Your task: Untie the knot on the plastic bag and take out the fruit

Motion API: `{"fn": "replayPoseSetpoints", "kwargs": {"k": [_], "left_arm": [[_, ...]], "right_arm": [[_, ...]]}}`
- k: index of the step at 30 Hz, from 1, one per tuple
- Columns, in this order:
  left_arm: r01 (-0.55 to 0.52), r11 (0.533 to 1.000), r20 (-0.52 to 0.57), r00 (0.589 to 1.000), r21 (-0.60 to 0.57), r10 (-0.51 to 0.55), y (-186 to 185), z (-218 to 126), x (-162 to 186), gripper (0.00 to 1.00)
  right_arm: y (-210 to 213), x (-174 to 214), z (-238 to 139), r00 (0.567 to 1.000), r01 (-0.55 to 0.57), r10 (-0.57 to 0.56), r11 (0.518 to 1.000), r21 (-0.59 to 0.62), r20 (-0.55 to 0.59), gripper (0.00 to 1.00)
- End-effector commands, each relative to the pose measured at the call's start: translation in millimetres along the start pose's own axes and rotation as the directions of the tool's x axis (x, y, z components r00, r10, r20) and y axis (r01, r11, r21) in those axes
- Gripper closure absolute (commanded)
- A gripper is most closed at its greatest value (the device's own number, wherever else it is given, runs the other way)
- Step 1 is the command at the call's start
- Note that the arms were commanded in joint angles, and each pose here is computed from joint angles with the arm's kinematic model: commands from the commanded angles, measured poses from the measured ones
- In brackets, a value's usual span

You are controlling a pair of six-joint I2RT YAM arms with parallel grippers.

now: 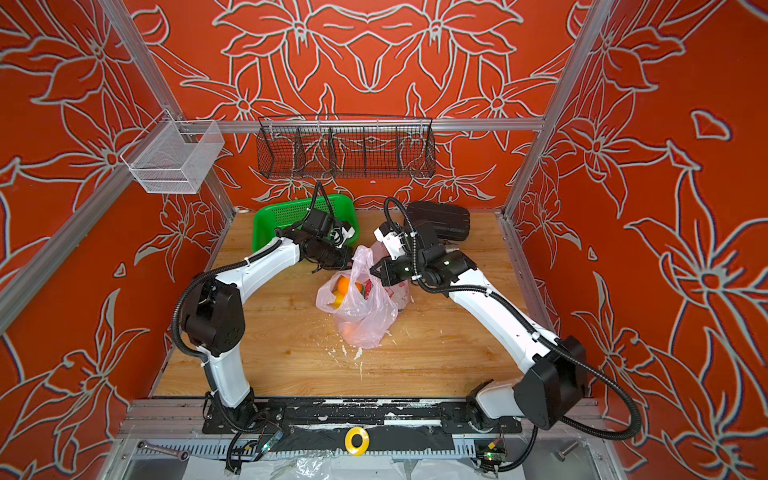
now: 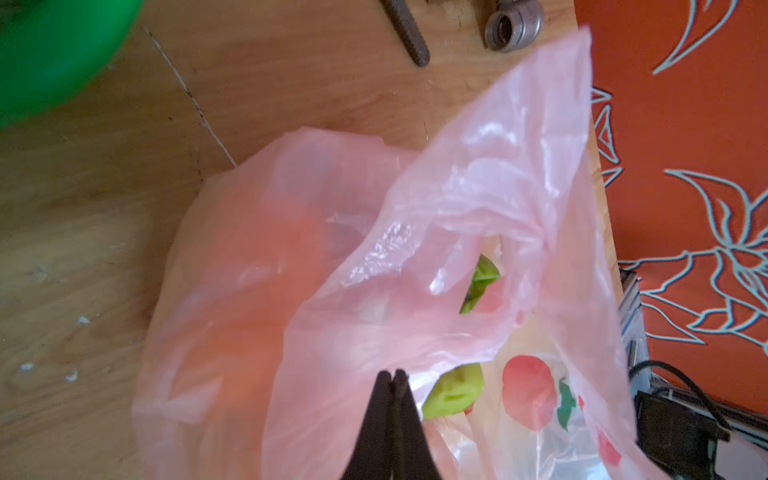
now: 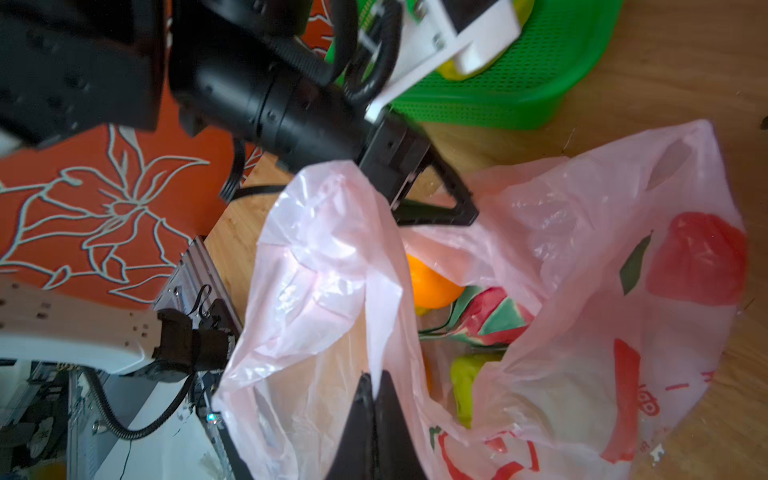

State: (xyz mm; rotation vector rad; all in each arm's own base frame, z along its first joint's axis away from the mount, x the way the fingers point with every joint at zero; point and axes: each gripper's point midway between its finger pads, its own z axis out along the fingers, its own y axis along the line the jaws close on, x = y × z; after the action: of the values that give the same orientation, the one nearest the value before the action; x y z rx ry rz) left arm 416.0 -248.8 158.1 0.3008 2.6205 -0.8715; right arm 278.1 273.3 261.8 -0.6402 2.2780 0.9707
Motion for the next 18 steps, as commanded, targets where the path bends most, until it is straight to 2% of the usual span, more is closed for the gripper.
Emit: {"fn": "replayPoseSetpoints", "kwargs": {"k": [1, 6, 11, 16, 18], "left_arm": [[0.069, 0.995, 0.038, 0.997, -0.068, -0.066, 17, -2, -21, 1.00], [0.104, 0.991, 0.045, 0.994, -0.078, -0.101, 24, 3, -37, 1.00], [0.122, 0.990, 0.046, 0.992, -0.068, -0.119, 25, 7, -35, 0.99], [0.118, 0.991, 0.057, 0.992, -0.056, -0.115, 20, 0, -29, 0.64], [0.114, 0.992, 0.075, 0.991, -0.048, -0.110, 16, -8, -28, 0.49]], "right_arm": [[30, 37, -6, 0.994, 0.067, -0.073, 0.995, -0.072, -0.077, 1.00], [34, 112, 20, 0.974, -0.051, 0.024, 0.992, -0.116, -0.224, 1.00], [14, 171, 47, 0.947, -0.103, 0.083, 0.994, -0.048, -0.312, 1.00], [-7, 207, 68, 0.912, -0.161, 0.165, 0.986, 0.042, -0.375, 1.00], [-8, 209, 71, 0.909, -0.161, 0.169, 0.985, 0.054, -0.381, 0.93]]}}
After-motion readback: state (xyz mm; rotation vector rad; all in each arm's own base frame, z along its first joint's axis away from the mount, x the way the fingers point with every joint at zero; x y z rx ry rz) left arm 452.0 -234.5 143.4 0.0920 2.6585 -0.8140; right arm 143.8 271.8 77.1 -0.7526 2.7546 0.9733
